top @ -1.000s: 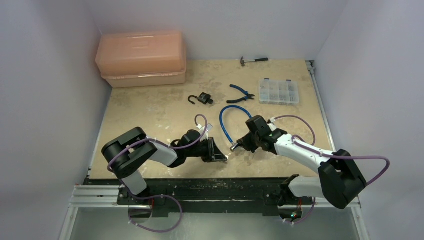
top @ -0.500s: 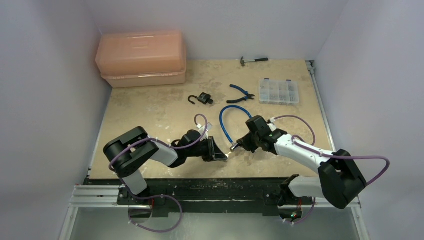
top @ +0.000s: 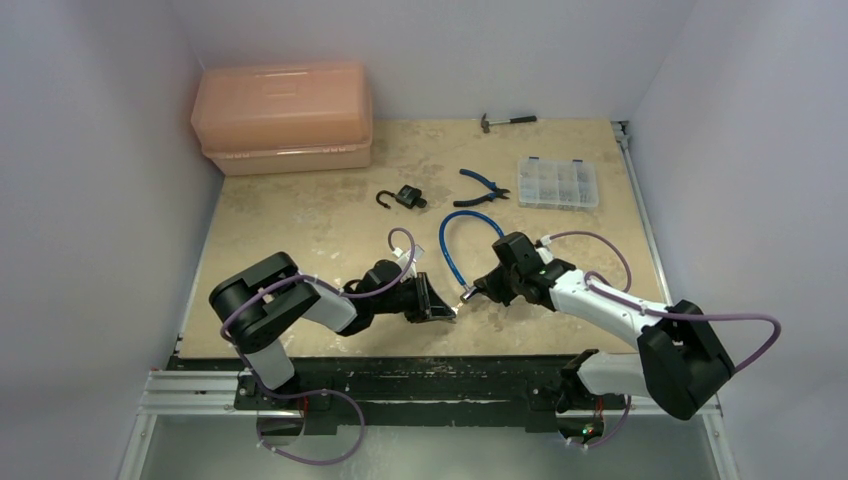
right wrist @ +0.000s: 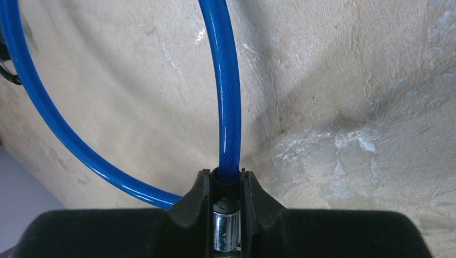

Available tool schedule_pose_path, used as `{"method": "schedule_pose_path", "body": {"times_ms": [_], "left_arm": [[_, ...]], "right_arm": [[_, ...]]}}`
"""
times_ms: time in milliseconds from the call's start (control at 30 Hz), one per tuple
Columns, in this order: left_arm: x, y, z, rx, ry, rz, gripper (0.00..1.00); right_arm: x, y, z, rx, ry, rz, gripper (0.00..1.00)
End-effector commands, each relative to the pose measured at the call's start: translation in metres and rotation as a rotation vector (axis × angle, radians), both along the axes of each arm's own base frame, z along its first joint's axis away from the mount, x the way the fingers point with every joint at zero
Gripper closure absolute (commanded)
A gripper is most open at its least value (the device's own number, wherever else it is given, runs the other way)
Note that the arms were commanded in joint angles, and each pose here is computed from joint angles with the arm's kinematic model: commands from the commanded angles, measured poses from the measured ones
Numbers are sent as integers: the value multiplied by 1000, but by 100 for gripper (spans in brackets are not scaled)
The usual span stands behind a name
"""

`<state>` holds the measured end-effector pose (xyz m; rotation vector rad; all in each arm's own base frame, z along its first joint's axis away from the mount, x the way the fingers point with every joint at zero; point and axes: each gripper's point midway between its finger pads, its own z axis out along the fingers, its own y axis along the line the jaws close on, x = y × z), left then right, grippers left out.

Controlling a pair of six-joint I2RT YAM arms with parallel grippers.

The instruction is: Unlock with the key

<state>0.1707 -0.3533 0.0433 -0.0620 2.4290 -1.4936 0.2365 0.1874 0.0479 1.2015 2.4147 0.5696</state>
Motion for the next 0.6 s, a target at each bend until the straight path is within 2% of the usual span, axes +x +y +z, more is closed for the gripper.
{"method": "schedule_pose_path", "body": {"times_ms": [0,567], "left_arm": [[5,-7,8,-35,-32,3,100],[7,-8,16,-50,-58,4,100]], "right_arm": [[11,4,18,38,-73,-8,100],[11,4,14,28,-65,-3,100]]}}
